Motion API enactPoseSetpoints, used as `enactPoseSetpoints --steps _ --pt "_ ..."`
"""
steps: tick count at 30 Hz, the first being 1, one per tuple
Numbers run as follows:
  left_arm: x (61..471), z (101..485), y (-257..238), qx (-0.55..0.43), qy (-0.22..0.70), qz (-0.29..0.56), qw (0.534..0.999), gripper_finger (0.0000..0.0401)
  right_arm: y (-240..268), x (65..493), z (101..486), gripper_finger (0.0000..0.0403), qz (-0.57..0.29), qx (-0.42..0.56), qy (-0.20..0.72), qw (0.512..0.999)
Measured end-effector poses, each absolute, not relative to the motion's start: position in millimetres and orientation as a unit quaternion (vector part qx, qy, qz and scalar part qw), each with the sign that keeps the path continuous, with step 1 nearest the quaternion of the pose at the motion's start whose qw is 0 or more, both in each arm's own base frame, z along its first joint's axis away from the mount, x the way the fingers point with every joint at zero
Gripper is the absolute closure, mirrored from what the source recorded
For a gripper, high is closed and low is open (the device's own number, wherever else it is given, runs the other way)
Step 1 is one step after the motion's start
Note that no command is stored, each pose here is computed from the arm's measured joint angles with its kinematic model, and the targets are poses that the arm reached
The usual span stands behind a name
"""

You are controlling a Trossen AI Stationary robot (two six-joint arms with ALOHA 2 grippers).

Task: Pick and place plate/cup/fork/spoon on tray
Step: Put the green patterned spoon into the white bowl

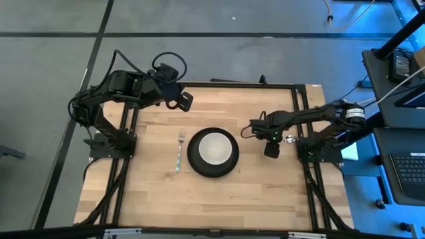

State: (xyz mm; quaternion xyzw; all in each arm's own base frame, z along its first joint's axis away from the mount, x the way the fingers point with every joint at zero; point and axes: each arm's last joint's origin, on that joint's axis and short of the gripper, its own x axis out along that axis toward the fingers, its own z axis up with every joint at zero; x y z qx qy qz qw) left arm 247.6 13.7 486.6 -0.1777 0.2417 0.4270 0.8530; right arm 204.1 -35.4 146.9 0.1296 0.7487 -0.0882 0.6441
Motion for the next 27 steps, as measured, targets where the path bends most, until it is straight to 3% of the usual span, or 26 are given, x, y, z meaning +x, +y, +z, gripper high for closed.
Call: enactPoseSetpoints --steps 10,27 --pt "247.6 486.6 13.7 -0.178 0.242 0.427 0.853 0.0387 -36.1 207.9 128.3 0.0249 -0.088 0.131 0.78 0.605" --pt "247.6 486.5 13.7 -0.177 0.242 0.427 0.853 0.0387 -37.3 214.8 130.5 0.0254 -0.087 0.129 0.758 0.633"
